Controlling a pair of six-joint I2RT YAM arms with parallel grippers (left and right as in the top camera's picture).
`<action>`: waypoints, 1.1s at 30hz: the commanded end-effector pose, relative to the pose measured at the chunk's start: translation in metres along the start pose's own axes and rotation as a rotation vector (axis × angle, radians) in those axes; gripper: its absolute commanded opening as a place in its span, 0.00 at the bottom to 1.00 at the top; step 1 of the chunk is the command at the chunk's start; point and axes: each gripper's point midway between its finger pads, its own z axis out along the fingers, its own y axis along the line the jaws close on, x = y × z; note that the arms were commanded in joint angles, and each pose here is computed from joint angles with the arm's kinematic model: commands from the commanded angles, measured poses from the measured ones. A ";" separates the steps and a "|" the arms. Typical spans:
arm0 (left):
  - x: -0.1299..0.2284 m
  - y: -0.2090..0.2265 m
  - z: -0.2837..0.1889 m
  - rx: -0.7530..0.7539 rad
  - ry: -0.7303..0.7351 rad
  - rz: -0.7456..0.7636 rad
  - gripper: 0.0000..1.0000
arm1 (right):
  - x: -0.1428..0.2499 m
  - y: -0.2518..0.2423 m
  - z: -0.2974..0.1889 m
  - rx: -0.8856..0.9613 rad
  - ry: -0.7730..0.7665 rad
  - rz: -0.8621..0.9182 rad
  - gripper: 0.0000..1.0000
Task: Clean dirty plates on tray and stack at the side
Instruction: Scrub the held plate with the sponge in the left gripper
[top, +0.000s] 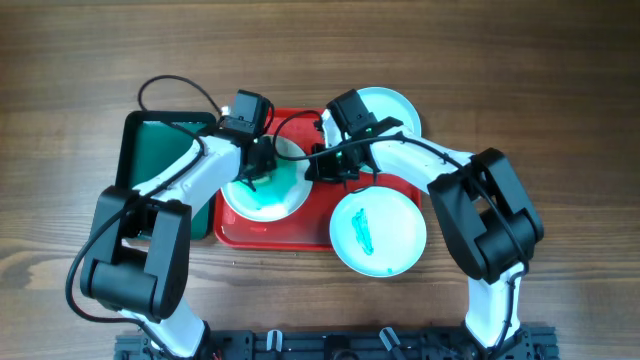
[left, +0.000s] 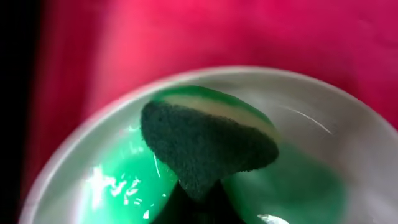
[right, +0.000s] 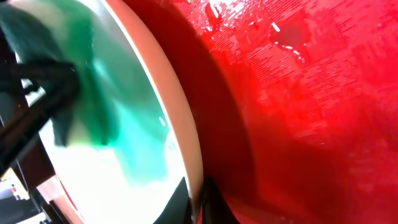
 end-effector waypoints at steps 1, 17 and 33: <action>0.019 0.056 0.017 -0.257 0.030 -0.093 0.04 | 0.010 -0.004 0.010 -0.006 0.044 -0.011 0.04; 0.111 -0.066 -0.025 0.557 0.491 0.272 0.04 | 0.010 -0.004 0.010 -0.003 0.041 -0.012 0.04; 0.011 0.025 0.021 -0.136 -0.001 -0.069 0.04 | 0.009 -0.005 0.010 0.000 0.039 -0.011 0.04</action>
